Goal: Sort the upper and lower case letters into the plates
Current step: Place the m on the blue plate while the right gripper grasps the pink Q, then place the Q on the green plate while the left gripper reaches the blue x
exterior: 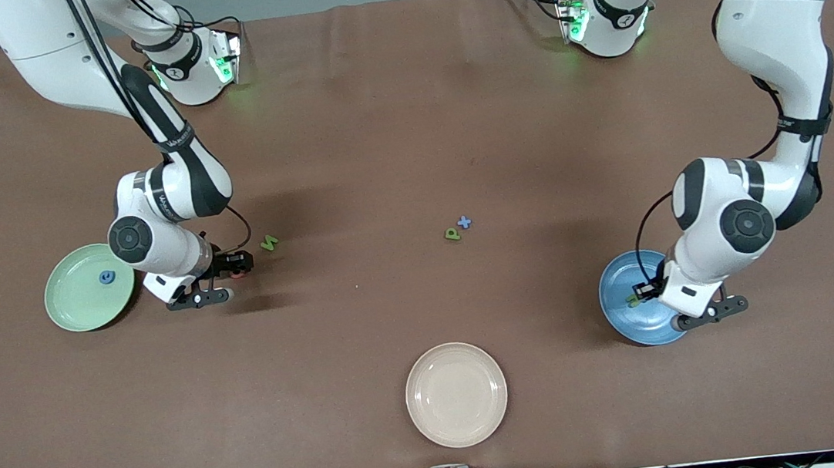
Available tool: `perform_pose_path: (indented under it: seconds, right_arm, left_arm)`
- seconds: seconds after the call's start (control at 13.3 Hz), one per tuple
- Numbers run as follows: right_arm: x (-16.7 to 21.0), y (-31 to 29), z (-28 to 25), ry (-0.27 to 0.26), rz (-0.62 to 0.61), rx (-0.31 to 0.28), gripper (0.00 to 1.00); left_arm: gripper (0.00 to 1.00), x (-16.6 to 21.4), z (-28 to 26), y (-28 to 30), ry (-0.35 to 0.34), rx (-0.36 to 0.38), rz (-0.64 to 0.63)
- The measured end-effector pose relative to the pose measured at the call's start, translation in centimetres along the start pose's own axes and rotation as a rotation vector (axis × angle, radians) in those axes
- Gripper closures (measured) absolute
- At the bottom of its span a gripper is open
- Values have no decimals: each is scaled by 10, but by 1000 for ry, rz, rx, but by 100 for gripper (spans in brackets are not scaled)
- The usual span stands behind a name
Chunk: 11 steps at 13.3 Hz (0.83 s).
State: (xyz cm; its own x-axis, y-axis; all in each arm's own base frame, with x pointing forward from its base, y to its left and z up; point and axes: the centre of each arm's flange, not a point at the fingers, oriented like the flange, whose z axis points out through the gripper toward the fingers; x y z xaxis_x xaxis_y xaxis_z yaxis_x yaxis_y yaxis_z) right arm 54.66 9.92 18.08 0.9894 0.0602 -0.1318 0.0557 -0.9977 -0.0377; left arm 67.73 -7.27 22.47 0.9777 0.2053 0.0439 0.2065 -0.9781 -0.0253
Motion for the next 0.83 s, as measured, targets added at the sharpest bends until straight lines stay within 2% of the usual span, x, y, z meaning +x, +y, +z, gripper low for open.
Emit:
perform_pose_path:
  seconds: [0.08,0.15,0.23,0.38,0.45,0.53,0.6,0.83]
  right_arm:
    - [0,0,2,-1,0,-1,32]
    - [0,0,4,0,0,-1,32]
    - [1,0,6,2,1,-2,35]
    - [1,0,8,2,0,-2,36]
    - [1,0,8,3,0,-2,41]
    - [1,0,8,3,0,-2,41]
    - [1,1,8,4,1,-3,47]
    - [1,2,7,5,3,-4,52]
  left_arm:
    - [60,0,5,-5,-6,5,-2]
    - [54,0,7,-5,-9,6,0]
    - [46,0,4,-1,-5,2,4]
    - [23,-3,-9,11,-11,-1,17]
    - [11,-8,-21,25,-20,-9,27]
    - [2,-16,-35,45,-27,-22,31]
    - [0,-26,-48,69,-34,-37,27]
    - [0,-73,-70,152,-64,-88,-36]
